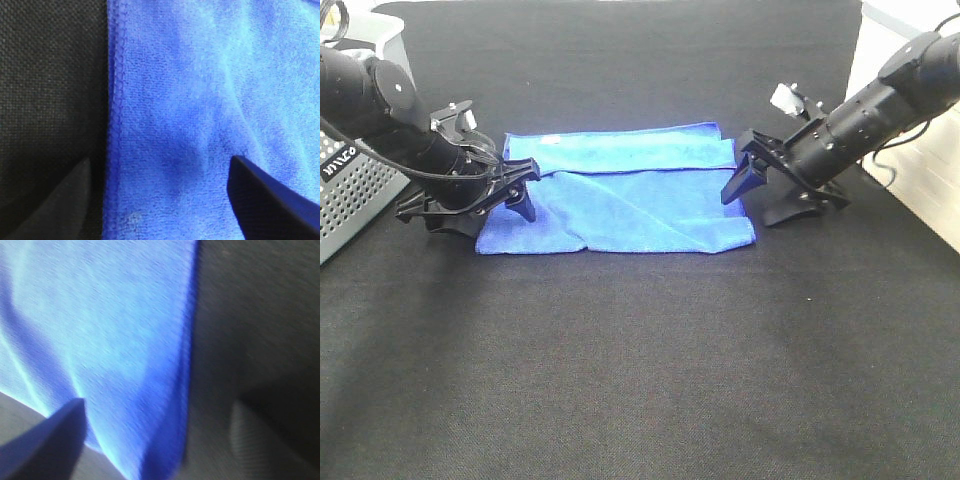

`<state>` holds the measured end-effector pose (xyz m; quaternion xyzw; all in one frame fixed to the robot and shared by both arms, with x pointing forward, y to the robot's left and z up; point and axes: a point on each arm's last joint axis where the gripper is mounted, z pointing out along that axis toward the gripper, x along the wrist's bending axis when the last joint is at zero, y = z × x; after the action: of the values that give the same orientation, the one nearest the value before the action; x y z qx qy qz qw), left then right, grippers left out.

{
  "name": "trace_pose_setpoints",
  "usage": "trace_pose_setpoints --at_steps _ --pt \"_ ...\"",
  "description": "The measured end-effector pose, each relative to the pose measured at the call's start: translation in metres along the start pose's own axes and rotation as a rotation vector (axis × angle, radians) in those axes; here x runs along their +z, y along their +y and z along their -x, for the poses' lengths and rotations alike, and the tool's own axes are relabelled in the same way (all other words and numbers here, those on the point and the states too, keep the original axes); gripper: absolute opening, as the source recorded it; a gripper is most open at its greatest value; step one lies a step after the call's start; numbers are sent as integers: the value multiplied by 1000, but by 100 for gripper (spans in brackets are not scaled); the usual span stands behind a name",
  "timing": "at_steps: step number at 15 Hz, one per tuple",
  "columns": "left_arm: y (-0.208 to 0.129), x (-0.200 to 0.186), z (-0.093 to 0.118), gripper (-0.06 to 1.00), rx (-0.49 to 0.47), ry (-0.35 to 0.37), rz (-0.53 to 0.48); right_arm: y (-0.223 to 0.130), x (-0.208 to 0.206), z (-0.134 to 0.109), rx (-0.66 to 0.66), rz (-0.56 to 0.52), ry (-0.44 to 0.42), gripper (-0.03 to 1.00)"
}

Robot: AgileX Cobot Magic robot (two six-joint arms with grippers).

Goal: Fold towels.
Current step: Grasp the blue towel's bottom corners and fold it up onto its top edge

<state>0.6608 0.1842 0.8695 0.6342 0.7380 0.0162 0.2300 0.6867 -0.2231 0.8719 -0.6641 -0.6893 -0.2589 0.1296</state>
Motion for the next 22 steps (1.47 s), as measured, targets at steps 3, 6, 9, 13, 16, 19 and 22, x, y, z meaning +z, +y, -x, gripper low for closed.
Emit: trace_pose_setpoints --at_steps 3,6,9,13,16,19,22 --pt "1 3 -1 46 -5 0 15 -3 15 -4 5 -12 23 41" --pt "-1 6 -1 8 2 -1 -2 -4 19 -1 20 -26 15 9" --pt "-5 -3 1 1 31 -8 -56 -6 18 -2 26 -46 14 0" --pt "-14 -21 3 1 104 7 -177 -23 -6 -12 18 -82 -11 0" --pt "-36 -50 -1 1 148 16 -229 -67 -13 -9 63 -145 -48 0" --pt "-71 -70 -13 1 149 38 -287 -102 -18 -6 91 -190 -69 0" --pt "-101 -79 -23 1 150 53 -342 -145 -29 -8 128 -227 -89 0"
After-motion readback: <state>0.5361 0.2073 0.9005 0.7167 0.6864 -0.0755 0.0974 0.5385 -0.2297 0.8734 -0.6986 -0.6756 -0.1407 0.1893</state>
